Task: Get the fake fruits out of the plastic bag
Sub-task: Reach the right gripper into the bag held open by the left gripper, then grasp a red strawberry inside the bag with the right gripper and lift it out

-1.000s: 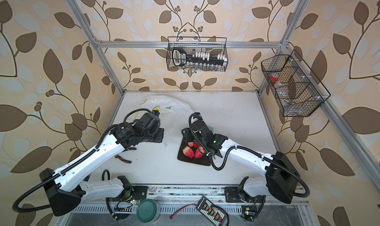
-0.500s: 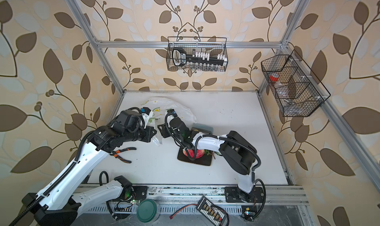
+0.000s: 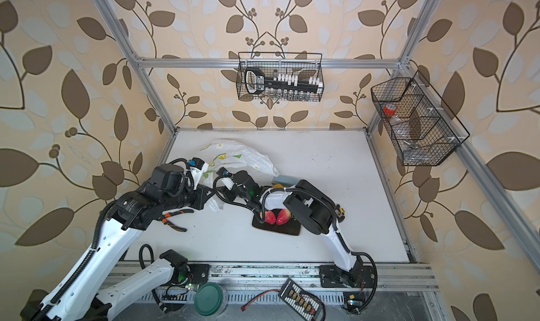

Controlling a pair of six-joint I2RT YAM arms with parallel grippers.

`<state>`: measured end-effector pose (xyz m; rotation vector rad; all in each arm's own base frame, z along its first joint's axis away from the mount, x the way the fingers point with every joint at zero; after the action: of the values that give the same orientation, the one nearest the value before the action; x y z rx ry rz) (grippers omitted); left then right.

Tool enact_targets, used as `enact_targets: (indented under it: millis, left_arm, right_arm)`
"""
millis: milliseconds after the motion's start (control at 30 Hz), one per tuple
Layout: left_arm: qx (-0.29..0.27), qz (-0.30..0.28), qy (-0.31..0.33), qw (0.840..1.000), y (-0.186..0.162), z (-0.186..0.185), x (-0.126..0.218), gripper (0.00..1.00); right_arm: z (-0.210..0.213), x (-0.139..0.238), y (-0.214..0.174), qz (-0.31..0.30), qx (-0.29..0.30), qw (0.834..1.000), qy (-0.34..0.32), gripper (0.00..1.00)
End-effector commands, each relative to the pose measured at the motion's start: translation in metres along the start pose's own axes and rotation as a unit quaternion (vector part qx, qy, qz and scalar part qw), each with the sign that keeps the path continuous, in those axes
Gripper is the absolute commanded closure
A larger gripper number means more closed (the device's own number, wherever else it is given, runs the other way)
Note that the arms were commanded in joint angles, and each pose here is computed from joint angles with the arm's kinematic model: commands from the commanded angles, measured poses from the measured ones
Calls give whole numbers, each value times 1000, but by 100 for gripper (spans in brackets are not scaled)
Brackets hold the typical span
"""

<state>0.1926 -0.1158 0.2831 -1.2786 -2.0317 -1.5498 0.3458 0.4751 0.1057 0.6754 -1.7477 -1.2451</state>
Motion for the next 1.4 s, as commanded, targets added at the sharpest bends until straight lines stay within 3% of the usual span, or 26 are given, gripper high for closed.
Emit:
enact_targets:
  millis: [0, 67, 167, 233, 400, 600, 700, 867, 1067, 1200, 1367]
  left_arm:
    - [-27, 1, -19, 999, -3, -5, 5, 100]
    - [-29, -1, -27, 999, -5, -7, 6, 100]
    - [-33, -10, -45, 998, -6, -11, 9, 100]
    - [-37, -13, -60, 997, -7, -15, 10, 100]
    - [-39, -8, -101, 994, -7, -26, 7, 100]
    - [-29, 15, -155, 987, -11, -40, 5, 100]
    - [-23, 25, -180, 983, -12, -47, 4, 100]
    - [-27, 27, -210, 977, -7, -57, 7, 100]
    - [-27, 29, -220, 975, -3, -61, 5, 100]
    - [-23, 22, -212, 977, -3, -58, 6, 100]
    - [30, 14, -124, 992, -7, -30, -6, 100]
  right_arm:
    - [3, -17, 3, -12, 14, 1000, 6, 53]
    - [-12, -24, 7, -17, -40, 998, -42, 48]
    - [-31, -35, 9, 1, -172, 981, -90, 41]
    - [-31, -41, 10, 0, -252, 962, -102, 35]
    - [-38, -56, 5, -11, -370, 919, -137, 23]
    - [-58, -78, -3, -8, -401, 892, -207, 13]
    - [-65, -87, -14, -5, -421, 876, -236, 11]
    - [-66, -105, -34, 16, -439, 862, -252, 10]
    - [-58, -110, -69, 55, -463, 846, -260, 22]
    - [-64, -110, -68, 50, -468, 845, -255, 41]
    - [-73, -104, -42, 21, -464, 856, -227, 60]
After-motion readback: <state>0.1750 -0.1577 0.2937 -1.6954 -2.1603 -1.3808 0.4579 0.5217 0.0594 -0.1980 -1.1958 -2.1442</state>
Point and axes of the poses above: each gripper's point midway between its finger pads, its own x axis back along the fingers, its own z axis along the line the jaws close on, y = z × x, the point moved 3 cm from there along x, back along the fingers, and after that the axes turned 7 degrees about x, right-handed, at the moved point
